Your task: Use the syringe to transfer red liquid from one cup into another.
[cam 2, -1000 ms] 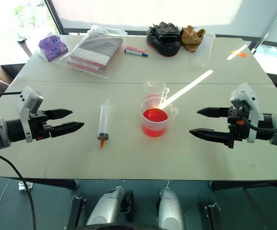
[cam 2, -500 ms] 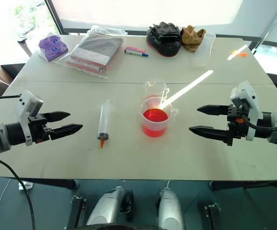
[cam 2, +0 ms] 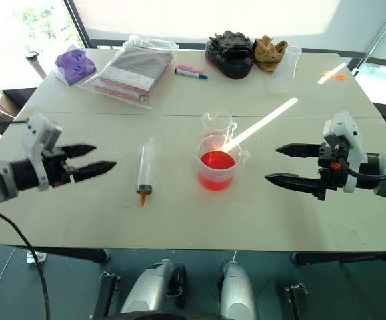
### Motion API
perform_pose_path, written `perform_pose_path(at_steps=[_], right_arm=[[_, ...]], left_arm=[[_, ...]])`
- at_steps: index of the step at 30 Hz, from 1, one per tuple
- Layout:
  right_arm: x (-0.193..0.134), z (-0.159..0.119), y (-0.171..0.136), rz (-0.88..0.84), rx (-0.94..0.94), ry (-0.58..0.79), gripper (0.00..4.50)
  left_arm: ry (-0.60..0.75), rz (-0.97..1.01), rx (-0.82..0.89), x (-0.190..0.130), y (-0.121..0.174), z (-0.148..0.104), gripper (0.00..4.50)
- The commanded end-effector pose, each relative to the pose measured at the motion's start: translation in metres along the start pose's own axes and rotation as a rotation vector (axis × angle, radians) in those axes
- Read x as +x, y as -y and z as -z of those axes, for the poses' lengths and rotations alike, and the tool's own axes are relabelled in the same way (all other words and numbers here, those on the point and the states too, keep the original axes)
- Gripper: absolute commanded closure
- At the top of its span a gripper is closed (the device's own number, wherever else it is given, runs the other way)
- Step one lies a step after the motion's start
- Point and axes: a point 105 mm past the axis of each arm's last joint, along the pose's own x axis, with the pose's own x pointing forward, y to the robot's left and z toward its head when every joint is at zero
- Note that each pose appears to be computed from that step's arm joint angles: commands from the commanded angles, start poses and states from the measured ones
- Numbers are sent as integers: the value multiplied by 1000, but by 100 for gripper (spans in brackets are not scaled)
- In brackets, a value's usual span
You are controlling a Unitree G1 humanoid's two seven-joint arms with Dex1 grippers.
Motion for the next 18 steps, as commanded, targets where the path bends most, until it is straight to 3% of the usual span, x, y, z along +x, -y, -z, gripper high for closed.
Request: perform_pose_path(at_steps=[1,5,8,13,18], right_arm=[[5,-36,-24,-107,-147,24,0],[15,-53,-34,-159,-221,49,0],[25,-64,-39,-179,-280,86,0],[35,-64,-42,-171,-305,113,0],[39,-60,-45,-138,-295,133,0]], left_arm=[[-126,75,-67,8,12,-21,2],[-258,126,-99,27,20,-40,2],[-384,75,-226,67,14,-48,2],[-576,-18,-307,100,18,-34,2],[-673,-83,-340,106,14,-18,2]])
